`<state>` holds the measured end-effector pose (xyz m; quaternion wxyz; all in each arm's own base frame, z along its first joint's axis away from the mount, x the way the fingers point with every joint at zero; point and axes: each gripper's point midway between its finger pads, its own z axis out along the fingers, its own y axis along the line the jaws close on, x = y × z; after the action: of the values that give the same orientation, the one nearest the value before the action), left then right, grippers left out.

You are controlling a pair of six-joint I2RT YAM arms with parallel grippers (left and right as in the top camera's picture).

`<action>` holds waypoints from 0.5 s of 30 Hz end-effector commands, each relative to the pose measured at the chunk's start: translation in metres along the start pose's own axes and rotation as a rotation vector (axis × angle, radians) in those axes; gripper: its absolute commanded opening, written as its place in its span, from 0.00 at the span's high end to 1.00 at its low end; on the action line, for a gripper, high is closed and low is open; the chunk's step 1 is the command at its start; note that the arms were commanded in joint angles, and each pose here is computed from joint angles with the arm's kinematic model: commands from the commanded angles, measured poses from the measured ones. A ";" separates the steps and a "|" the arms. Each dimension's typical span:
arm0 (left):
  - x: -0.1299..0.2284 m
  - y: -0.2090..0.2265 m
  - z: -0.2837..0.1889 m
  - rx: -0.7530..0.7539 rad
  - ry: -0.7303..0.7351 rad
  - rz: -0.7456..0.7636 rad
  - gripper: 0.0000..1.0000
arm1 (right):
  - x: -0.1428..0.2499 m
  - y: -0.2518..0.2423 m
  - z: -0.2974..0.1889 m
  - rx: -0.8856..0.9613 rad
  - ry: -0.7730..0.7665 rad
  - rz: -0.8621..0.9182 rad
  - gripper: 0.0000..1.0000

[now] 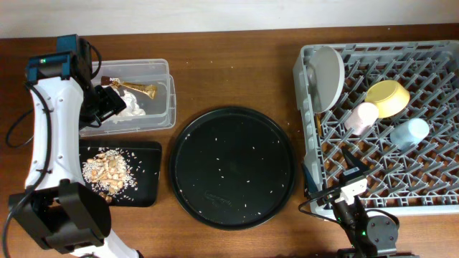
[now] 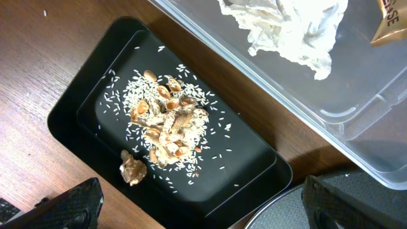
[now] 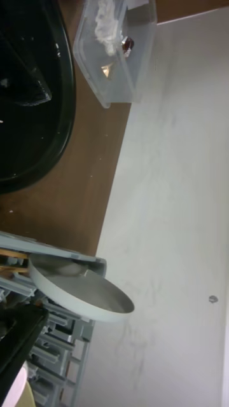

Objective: Sort waste into correct bins and load items into the dishwasher rack
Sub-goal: 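Release the plate and withdraw the right gripper to the rack's front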

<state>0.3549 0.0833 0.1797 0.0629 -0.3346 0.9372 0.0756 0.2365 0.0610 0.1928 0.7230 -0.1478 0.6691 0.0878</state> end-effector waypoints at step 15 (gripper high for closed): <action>-0.002 0.003 -0.006 0.003 -0.021 -0.008 0.01 | 0.042 -0.050 -0.011 0.309 0.149 0.133 0.02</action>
<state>0.3549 0.0833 0.1797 0.0629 -0.3346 0.9372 0.0758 0.2457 0.0138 0.1585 0.6785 0.0033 0.7332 0.0453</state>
